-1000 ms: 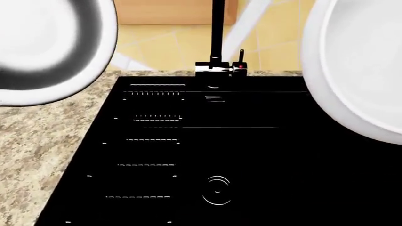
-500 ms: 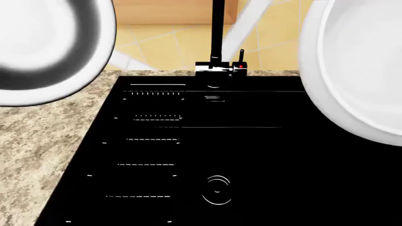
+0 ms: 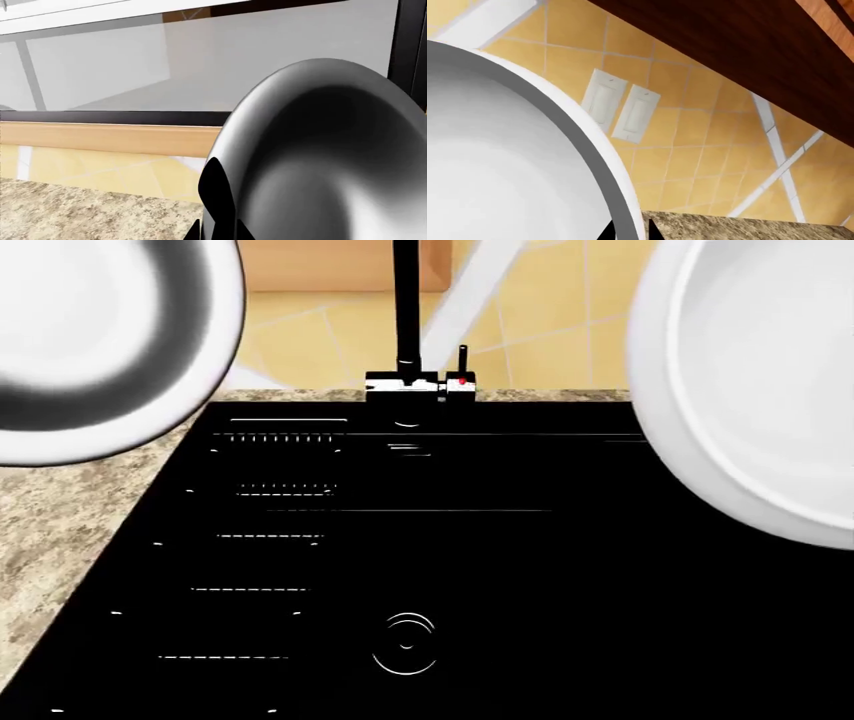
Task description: Stack the bowls in the sink.
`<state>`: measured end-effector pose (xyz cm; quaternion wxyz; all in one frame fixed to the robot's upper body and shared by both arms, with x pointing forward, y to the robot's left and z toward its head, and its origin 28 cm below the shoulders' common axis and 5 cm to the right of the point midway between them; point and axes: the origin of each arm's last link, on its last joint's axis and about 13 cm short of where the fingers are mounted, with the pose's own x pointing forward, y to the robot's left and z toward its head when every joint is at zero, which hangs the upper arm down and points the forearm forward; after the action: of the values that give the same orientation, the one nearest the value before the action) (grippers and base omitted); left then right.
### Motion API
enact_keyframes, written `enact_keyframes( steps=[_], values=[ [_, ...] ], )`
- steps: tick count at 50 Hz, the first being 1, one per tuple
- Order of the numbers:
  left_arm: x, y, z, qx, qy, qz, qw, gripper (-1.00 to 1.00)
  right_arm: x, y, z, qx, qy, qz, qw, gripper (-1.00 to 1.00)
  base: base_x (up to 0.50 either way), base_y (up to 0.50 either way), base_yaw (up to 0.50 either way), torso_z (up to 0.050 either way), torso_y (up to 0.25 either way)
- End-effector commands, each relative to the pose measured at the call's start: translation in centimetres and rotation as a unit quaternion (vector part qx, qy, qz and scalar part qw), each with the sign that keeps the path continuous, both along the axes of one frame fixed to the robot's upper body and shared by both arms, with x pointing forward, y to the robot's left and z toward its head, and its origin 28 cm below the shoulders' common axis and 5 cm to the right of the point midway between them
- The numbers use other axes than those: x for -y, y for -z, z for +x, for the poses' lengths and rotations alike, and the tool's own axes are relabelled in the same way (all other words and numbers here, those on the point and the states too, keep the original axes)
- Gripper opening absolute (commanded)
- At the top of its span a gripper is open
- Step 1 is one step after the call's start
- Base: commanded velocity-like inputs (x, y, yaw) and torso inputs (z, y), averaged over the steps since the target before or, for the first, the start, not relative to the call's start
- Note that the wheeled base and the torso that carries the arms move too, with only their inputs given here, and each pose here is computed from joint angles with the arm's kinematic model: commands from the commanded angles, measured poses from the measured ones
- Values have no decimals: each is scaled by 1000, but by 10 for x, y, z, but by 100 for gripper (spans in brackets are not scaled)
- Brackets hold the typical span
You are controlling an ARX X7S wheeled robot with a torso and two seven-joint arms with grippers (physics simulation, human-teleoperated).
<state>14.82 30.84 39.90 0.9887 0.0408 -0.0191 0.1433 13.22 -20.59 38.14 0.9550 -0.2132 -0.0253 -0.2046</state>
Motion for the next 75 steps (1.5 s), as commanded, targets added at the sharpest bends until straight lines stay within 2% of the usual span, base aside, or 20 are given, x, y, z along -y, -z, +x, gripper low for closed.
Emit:
enact_keyframes(
  steps=[1,18,48,75],
  values=[
    [-2,-5,-4,17,-6,-6,1000,-100,-4,-7,0,15,-7,-3,1000,-100,0,0,0,0,0],
    [-5,-5,-8,23,-8,-8,1000,-100,-22,-17,12,-19,-38,-30,999,-100,0,0,0,0,1],
    [-7,-5,-12,28,-9,-8,1000,-100,-40,-22,29,-55,-39,-91,994,-100,0,0,0,0,1],
    [-7,-5,-14,30,-7,-7,1000,-100,-57,-19,39,-121,-54,-159,978,-100,0,0,0,0,1]
  ],
)
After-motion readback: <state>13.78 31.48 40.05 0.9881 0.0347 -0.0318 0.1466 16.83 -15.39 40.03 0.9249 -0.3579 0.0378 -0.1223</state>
